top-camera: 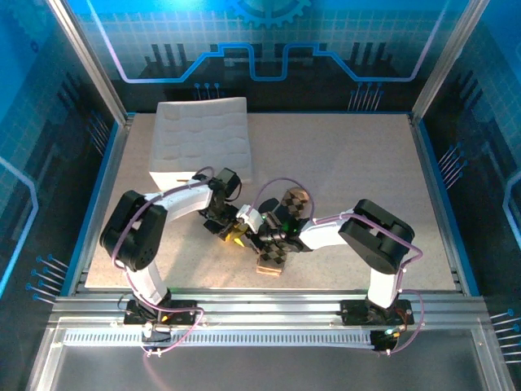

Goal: Roll the socks

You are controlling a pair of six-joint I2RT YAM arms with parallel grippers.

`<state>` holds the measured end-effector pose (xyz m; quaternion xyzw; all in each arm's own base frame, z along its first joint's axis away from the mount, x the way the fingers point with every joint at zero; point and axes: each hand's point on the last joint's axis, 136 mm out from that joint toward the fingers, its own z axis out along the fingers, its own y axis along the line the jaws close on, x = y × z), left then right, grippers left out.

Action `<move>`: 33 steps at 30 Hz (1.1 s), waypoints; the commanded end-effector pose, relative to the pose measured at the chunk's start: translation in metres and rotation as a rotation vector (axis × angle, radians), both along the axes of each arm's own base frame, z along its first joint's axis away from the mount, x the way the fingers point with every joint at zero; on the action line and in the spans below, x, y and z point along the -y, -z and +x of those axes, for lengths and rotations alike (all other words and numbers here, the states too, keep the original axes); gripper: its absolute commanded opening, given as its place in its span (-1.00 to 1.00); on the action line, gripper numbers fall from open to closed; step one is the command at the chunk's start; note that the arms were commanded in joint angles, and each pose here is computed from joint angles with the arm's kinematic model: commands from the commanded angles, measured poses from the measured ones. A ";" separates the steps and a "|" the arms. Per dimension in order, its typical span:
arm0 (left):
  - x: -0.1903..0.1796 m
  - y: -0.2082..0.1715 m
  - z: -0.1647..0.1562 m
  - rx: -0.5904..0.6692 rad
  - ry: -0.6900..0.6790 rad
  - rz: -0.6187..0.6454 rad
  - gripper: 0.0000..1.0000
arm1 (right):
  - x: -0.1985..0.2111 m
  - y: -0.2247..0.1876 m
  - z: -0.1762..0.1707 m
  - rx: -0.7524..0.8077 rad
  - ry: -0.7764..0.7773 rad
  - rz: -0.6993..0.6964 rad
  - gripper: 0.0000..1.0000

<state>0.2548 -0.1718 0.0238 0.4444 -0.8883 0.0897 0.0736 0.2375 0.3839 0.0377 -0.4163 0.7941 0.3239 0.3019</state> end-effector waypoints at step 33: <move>-0.038 -0.154 0.241 0.774 0.279 0.419 -1.00 | 0.157 -0.194 0.044 0.204 0.528 0.095 -0.02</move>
